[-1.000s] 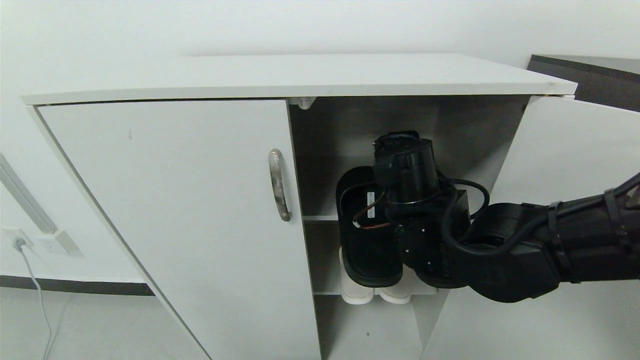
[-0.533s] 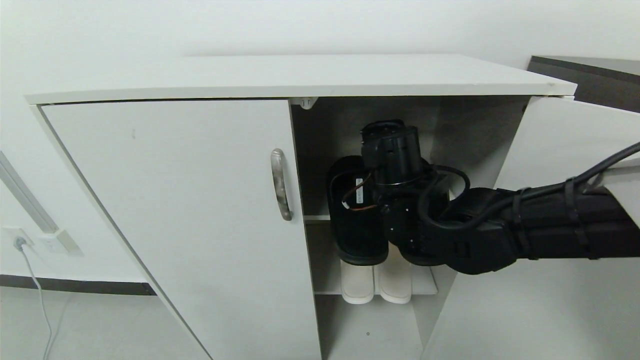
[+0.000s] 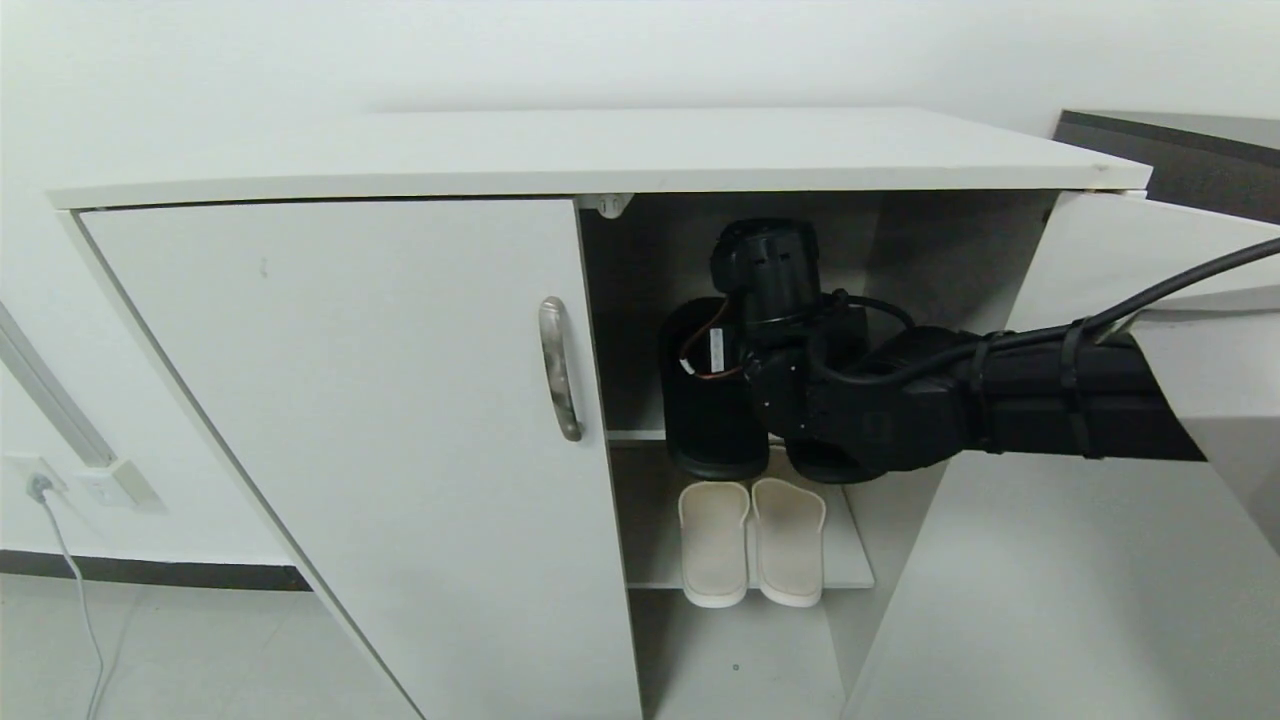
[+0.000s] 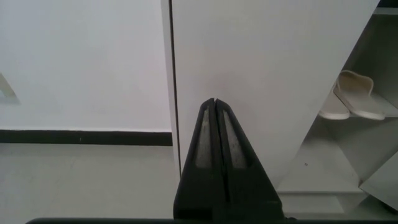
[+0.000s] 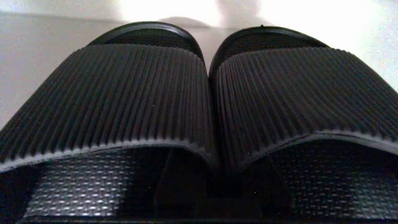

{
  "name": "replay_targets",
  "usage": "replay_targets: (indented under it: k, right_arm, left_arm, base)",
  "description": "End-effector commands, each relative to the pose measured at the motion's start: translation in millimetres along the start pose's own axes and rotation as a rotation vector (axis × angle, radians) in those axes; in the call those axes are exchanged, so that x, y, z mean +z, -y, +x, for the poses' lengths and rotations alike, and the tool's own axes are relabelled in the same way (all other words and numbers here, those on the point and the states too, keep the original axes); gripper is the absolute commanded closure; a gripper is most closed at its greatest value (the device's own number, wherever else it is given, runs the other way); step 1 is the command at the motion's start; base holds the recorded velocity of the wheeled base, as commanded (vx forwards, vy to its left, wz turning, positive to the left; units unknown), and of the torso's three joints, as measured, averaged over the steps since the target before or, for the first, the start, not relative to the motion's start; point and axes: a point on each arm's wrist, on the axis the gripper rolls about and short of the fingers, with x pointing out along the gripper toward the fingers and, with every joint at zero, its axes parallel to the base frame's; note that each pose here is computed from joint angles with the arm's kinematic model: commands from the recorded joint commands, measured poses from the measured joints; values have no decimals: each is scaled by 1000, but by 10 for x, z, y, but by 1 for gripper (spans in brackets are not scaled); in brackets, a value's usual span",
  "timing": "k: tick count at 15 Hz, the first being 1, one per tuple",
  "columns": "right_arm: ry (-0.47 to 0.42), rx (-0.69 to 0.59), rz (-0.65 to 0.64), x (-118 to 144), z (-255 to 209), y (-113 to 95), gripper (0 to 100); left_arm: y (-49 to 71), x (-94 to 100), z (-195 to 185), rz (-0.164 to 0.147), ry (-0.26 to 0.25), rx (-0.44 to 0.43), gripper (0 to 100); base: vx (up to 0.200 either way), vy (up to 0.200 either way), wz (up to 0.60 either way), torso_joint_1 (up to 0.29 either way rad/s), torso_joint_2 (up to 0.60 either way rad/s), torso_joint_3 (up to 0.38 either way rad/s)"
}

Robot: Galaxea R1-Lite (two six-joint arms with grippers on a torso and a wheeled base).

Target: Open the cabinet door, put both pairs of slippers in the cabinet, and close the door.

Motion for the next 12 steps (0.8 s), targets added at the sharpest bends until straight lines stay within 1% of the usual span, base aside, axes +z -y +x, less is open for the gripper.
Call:
replay_targets:
  k: [1, 6, 12]
  right_arm:
    - [7, -13, 10, 13, 121, -20, 100]
    - [21, -15, 14, 64, 153, -38, 100]
    - [24, -36, 13, 71, 240, 25, 100]
  left_arm:
    - [0, 0, 0, 0, 0, 1, 100]
    - [0, 0, 0, 0, 0, 1, 100]
    - [0, 0, 0, 0, 0, 1, 100]
  base:
    - [0, 0, 0, 0, 0, 0]
    - [0, 0, 0, 0, 0, 0]
    - [0, 0, 0, 0, 0, 0]
